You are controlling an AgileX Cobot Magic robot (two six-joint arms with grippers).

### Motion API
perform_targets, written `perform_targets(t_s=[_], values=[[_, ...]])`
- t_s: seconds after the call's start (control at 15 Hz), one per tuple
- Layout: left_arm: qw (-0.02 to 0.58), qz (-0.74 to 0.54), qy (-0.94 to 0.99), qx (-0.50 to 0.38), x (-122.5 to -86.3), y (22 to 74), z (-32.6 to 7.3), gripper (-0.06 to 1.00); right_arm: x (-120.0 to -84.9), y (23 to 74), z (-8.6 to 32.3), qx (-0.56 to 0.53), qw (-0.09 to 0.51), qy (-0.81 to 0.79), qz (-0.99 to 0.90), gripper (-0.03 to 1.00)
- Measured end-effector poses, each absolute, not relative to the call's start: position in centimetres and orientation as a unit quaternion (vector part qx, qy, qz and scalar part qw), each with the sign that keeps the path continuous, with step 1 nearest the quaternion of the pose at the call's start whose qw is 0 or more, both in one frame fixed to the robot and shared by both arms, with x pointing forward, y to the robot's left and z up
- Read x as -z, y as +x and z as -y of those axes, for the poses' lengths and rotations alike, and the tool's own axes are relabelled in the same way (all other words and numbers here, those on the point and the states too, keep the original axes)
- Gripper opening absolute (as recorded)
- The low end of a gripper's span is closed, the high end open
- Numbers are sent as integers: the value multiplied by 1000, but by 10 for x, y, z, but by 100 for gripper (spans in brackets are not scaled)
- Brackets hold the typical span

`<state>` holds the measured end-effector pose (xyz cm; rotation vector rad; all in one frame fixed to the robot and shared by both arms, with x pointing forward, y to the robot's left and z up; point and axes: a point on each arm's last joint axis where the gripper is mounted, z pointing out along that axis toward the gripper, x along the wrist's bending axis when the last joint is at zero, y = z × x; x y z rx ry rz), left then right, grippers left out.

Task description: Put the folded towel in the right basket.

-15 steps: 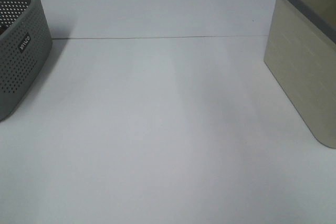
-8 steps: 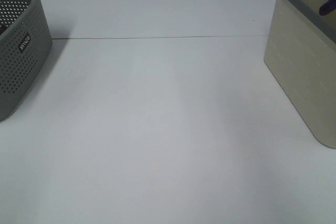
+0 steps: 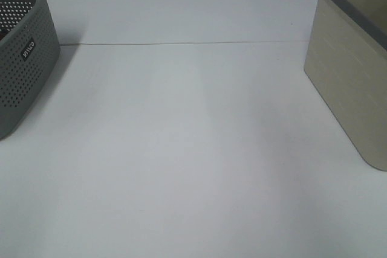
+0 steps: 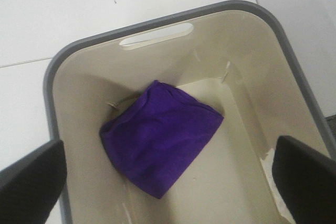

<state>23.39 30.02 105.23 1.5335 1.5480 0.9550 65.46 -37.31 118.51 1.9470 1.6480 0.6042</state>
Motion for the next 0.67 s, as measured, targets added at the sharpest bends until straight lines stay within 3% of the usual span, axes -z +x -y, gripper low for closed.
perform_targets(t_s=[0.07,0.27,0.47,0.67], values=[[372,-604,598,-373,-1052,234,-300,99,-1185,656,367,-236,246,714,-612,98],[372,-604,598,-373,-1052,234,-300,99,-1185,661,282,-267,214,645,-683,98],[372,-604,598,-373,-1052,234,-300,99,-1186,653,223,-276,203,594,-728,98],[372,-604,598,-373,-1052,234,-300,99,-1199,637,193,-296,200,565,-744,98]])
